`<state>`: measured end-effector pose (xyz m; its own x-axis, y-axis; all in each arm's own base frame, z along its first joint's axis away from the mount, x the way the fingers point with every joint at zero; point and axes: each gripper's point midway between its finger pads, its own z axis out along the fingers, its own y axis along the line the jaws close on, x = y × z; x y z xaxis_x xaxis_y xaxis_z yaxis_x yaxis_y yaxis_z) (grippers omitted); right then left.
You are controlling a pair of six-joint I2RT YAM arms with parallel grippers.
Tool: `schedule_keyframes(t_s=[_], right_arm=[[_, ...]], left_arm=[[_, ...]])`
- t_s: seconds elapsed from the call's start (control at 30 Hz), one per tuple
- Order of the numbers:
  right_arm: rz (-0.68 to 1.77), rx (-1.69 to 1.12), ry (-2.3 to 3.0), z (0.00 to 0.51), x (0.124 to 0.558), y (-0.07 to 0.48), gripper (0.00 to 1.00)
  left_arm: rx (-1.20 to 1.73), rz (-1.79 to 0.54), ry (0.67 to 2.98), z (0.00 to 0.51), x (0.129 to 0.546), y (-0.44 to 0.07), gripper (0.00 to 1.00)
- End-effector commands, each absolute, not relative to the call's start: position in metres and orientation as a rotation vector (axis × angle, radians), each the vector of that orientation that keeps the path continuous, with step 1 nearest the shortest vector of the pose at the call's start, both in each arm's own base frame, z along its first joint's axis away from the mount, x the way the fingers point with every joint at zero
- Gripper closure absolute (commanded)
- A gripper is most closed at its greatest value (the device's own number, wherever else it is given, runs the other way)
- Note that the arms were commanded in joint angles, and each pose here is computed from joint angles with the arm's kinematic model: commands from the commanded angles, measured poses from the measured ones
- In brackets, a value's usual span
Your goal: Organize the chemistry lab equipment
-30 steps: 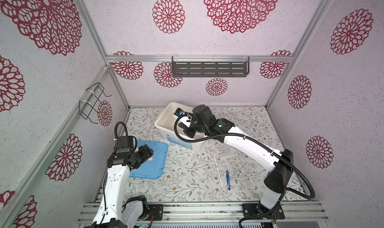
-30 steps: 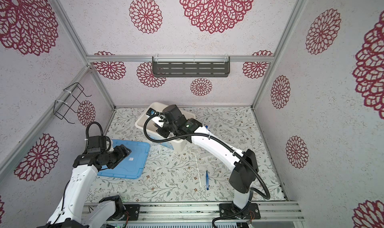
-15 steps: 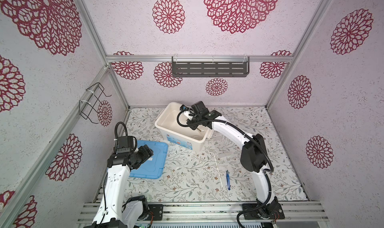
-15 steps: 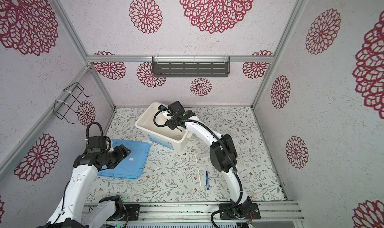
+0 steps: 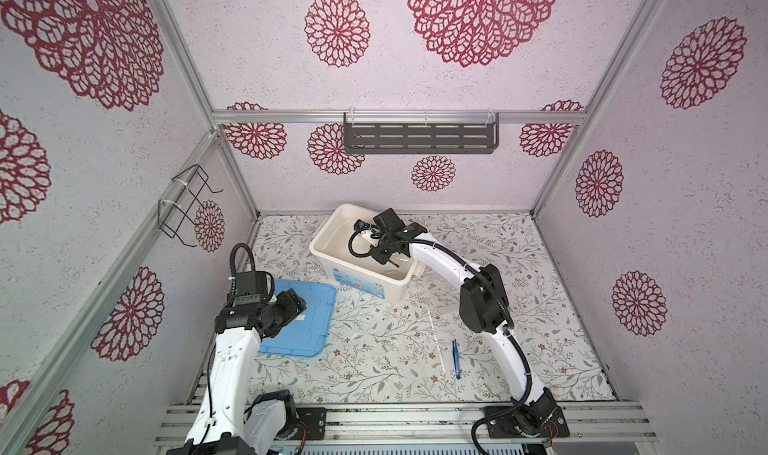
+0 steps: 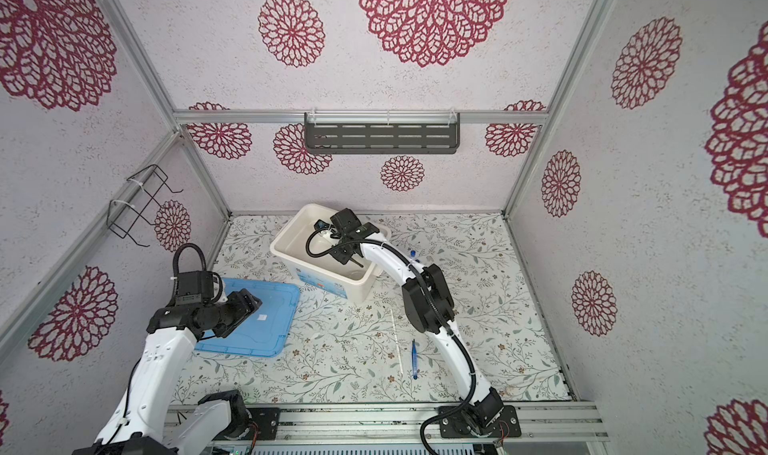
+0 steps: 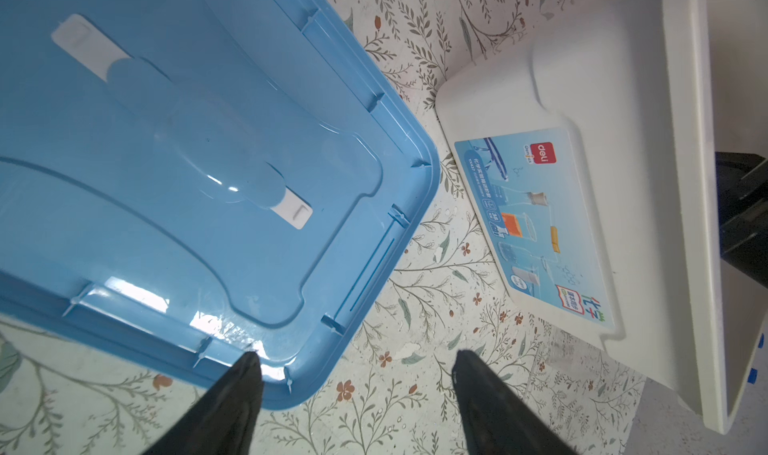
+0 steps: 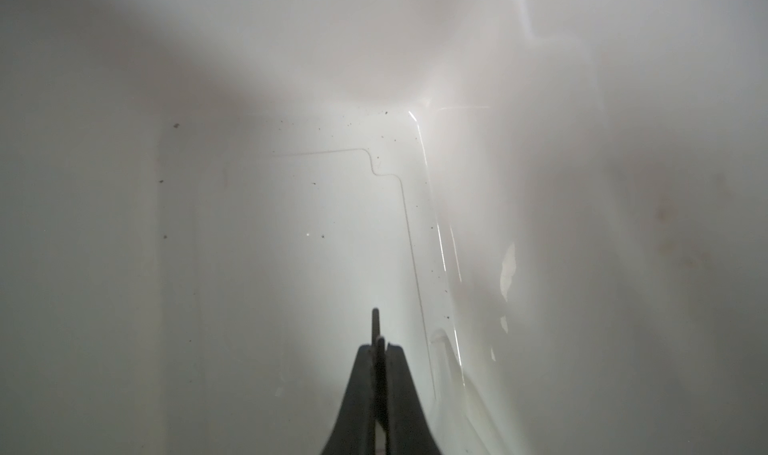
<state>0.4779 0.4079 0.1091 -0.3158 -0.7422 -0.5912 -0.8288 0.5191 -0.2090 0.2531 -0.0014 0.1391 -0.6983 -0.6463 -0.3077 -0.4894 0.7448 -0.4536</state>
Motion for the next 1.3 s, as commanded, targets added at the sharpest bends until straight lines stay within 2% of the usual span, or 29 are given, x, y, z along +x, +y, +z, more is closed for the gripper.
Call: schedule_keyframes(t_s=[0.0, 0.23, 0.33, 0.43, 0.53, 0.73, 0.93, 1.03, 1.13, 1.27], right_arm=[[0.148, -1.267, 2.125, 0.103, 0.488, 0.403, 0.93], [0.114, -1.243, 2.127, 0.102, 0.494, 0.4, 0.88], [0.109, -1.234, 2.111, 0.115, 0.494, 0.4, 0.8], [0.138, -1.211, 2.081, 0.14, 0.492, 0.401, 0.72], [0.195, -1.178, 2.039, 0.18, 0.484, 0.403, 0.7], [0.309, -1.117, 1.957, 0.28, 0.431, 0.398, 0.68], [0.282, -1.083, 1.891, 0.332, 0.35, 0.37, 0.66], [0.261, -1.012, 1.922, 0.332, 0.313, 0.342, 0.65], [0.259, -0.831, 2.037, 0.311, 0.286, 0.303, 0.64], [0.181, -0.249, 2.312, 0.251, 0.262, 0.221, 0.68]], left_arm=[[-0.887, -0.462, 2.478, 0.135, 0.256, 0.002, 0.24], [-0.885, -0.468, 2.479, 0.135, 0.256, 0.002, 0.24], [-0.883, -0.478, 2.475, 0.137, 0.256, 0.0, 0.24], [-0.874, -0.487, 2.47, 0.14, 0.255, -0.001, 0.24], [-0.861, -0.486, 2.459, 0.147, 0.254, -0.001, 0.24], [-0.834, -0.518, 2.431, 0.164, 0.25, -0.005, 0.23], [-0.843, -0.572, 2.387, 0.179, 0.243, -0.011, 0.24], [-0.852, -0.68, 2.376, 0.182, 0.239, -0.025, 0.24], [-0.85, -0.721, 2.356, 0.185, 0.233, -0.032, 0.24], [-0.822, -0.678, 2.373, 0.183, 0.222, -0.035, 0.24]])
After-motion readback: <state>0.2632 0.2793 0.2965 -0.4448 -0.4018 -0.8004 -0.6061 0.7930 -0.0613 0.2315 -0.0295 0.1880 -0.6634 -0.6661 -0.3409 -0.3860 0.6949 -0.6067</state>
